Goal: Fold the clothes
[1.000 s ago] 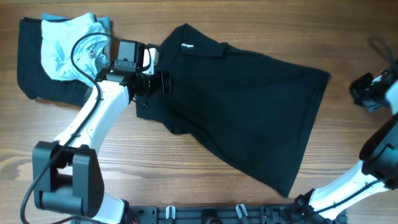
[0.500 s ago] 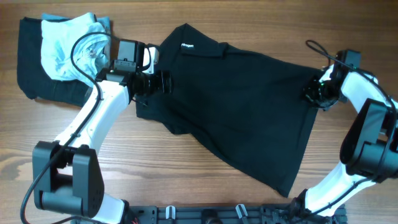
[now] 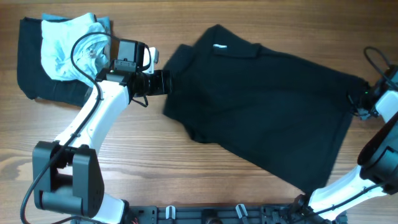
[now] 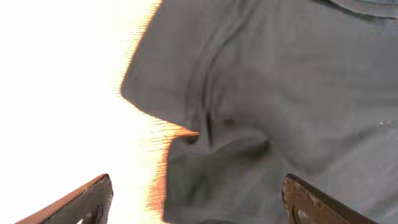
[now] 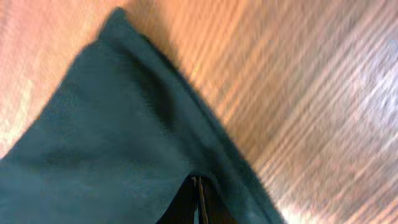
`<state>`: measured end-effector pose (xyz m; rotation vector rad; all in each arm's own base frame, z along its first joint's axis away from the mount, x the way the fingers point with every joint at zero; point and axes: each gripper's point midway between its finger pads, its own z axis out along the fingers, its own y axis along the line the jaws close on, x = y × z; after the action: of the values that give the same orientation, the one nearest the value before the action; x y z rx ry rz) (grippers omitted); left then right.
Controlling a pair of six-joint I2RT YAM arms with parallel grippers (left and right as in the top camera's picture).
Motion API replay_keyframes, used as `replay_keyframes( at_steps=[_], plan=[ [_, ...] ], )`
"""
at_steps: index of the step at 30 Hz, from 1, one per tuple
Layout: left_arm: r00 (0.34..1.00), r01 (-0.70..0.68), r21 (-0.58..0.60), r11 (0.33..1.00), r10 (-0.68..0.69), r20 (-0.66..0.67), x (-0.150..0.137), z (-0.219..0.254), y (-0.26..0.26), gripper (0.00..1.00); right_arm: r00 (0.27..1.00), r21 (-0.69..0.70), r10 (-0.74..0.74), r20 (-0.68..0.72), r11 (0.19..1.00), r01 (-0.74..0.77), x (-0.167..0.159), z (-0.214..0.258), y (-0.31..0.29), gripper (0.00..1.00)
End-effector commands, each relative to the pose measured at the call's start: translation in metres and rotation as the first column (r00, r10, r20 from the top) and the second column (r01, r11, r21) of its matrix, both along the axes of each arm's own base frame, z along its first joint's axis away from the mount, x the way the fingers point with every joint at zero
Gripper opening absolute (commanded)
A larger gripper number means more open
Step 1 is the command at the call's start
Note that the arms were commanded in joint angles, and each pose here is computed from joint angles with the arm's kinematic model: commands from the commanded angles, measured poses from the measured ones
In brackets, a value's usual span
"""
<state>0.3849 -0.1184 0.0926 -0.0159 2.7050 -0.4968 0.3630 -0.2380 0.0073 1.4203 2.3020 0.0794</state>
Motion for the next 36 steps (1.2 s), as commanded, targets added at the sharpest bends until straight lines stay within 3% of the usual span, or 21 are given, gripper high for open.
replay_keyframes(
  at_steps=[1, 6, 11, 17, 21, 28, 32, 33, 35, 36],
  plan=[
    [1.0, 0.011, 0.004, 1.0, -0.011, 0.002, -0.001, -0.001, -0.002, 0.89, 0.987, -0.08, 0.145, 0.069, 0.987, -0.139, 0.036, 0.03, -0.008, 0.11],
    [1.0, 0.019, 0.007, 1.0, -0.019, 0.003, -0.002, -0.001, -0.003, 0.89, 0.936, -0.058, 0.289, 0.199, 0.957, -0.283, 0.065, 0.096, 0.008, 0.27],
    [0.998, 0.057, 0.031, 0.998, -0.058, 0.003, -0.005, -0.004, -0.002, 0.69, 0.837, -0.015, 0.377, 0.396, 0.914, -0.405, 0.072, 0.179, 0.048, 0.43],
    [0.995, 0.061, 0.042, 0.997, -0.057, -0.077, -0.026, -0.026, 0.002, 0.76, 0.761, -0.057, 0.46, 0.458, 0.869, -0.491, 0.035, 0.254, 0.102, 0.52],
    [0.989, 0.063, 0.05, 0.997, -0.056, -0.139, -0.043, -0.054, 0.006, 0.76, 0.758, -0.052, 0.491, 0.429, 0.851, -0.523, 0.02, 0.26, 0.124, 0.56],
    [0.971, 0.116, 0.018, 0.993, -0.109, -0.211, -0.064, -0.09, -0.011, 0.73, 0.792, 0.025, 0.508, 0.339, 0.837, -0.547, 0.013, 0.229, 0.145, 0.57],
    [0.966, 0.148, 0.02, 0.989, -0.141, -0.215, -0.067, -0.095, -0.021, 0.56, 0.809, 0.054, 0.528, 0.259, 0.828, -0.558, 0.01, 0.209, 0.157, 0.57],
    [0.965, 0.156, 0.025, 0.987, -0.147, -0.218, -0.068, -0.098, -0.023, 0.47, 0.812, 0.057, 0.537, 0.227, 0.825, -0.562, 0.009, 0.203, 0.16, 0.57],
    [0.963, 0.16, 0.048, 0.986, -0.145, -0.228, -0.07, -0.103, -0.022, 0.09, 0.815, 0.057, 0.554, 0.168, 0.82, -0.569, 0.008, 0.193, 0.166, 0.58],
    [0.962, 0.159, 0.059, 0.986, -0.141, -0.235, -0.071, -0.104, -0.021, 0.04, 0.816, 0.056, 0.56, 0.143, 0.819, -0.572, 0.008, 0.188, 0.169, 0.59]
  ],
)
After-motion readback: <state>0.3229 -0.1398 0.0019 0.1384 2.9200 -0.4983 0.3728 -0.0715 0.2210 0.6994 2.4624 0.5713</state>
